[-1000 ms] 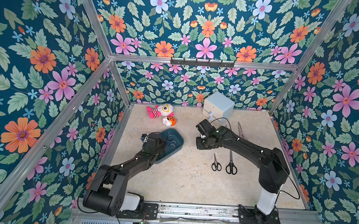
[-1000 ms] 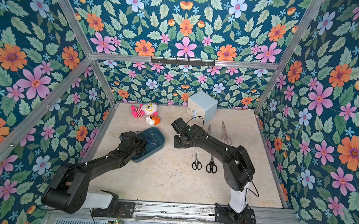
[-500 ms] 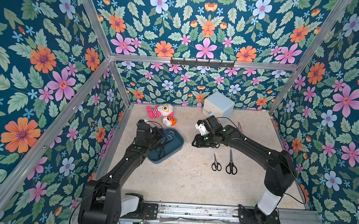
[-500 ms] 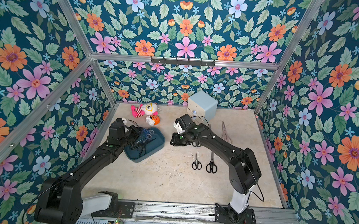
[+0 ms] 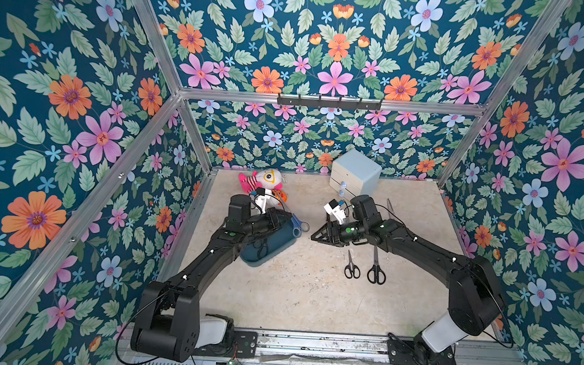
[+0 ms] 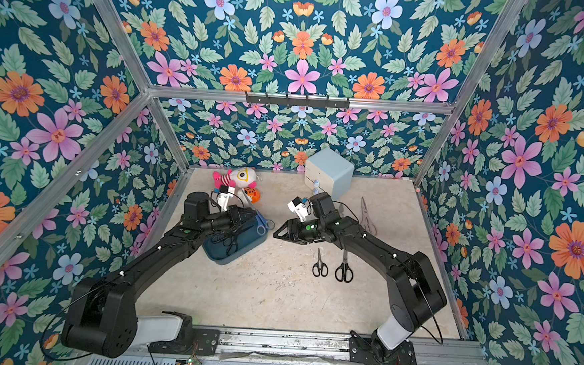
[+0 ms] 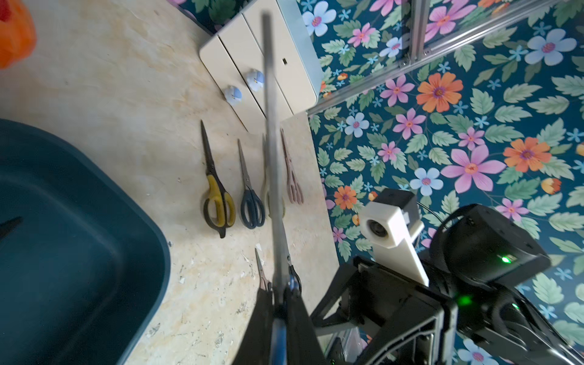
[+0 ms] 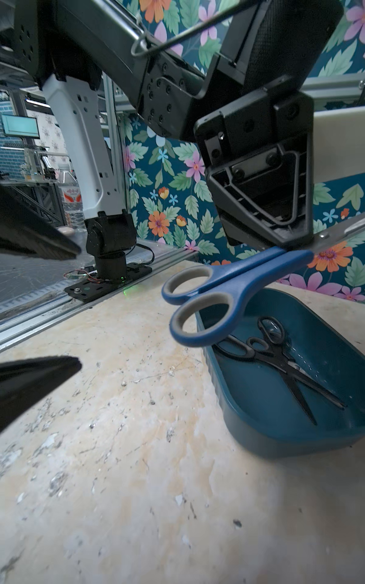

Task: Take the scissors out of the storage box
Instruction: Pick up the scissors from the storage box.

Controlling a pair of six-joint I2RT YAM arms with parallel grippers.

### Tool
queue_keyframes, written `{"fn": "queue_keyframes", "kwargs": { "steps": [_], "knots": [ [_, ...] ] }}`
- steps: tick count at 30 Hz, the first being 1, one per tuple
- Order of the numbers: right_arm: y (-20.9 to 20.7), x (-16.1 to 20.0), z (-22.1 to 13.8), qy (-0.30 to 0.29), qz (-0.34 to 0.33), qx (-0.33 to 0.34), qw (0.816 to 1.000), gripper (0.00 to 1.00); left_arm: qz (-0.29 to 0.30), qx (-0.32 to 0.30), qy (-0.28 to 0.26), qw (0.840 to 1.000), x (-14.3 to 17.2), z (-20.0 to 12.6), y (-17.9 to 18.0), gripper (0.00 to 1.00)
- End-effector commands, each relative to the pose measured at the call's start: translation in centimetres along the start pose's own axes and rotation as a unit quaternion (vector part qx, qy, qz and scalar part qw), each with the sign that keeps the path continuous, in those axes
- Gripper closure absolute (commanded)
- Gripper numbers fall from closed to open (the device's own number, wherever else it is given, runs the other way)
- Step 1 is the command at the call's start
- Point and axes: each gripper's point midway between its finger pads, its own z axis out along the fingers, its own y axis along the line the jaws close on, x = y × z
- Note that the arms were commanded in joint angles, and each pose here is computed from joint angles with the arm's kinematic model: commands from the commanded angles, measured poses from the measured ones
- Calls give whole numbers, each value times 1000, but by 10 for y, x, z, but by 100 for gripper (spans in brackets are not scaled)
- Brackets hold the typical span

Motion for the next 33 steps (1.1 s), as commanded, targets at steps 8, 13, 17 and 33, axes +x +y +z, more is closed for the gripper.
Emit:
{"fn": "queue_keyframes", "kwargs": {
  "steps": [8,13,17,33],
  "knots": [
    [19,-15,-4,-18,-37,-42,998,47,28,63,43,997,14,-2,-30,100],
    [18,-20,-1,-21,-39,-40,998,48,23,72,54,996,17,-2,-33,100],
    [19,-22,-1,-25,-42,-45,998,52,17,81,66,994,19,-1,-35,100],
    [20,-16,-3,-38,-30,-66,997,92,-2,54,65,996,20,5,-18,98]
  ]
}}
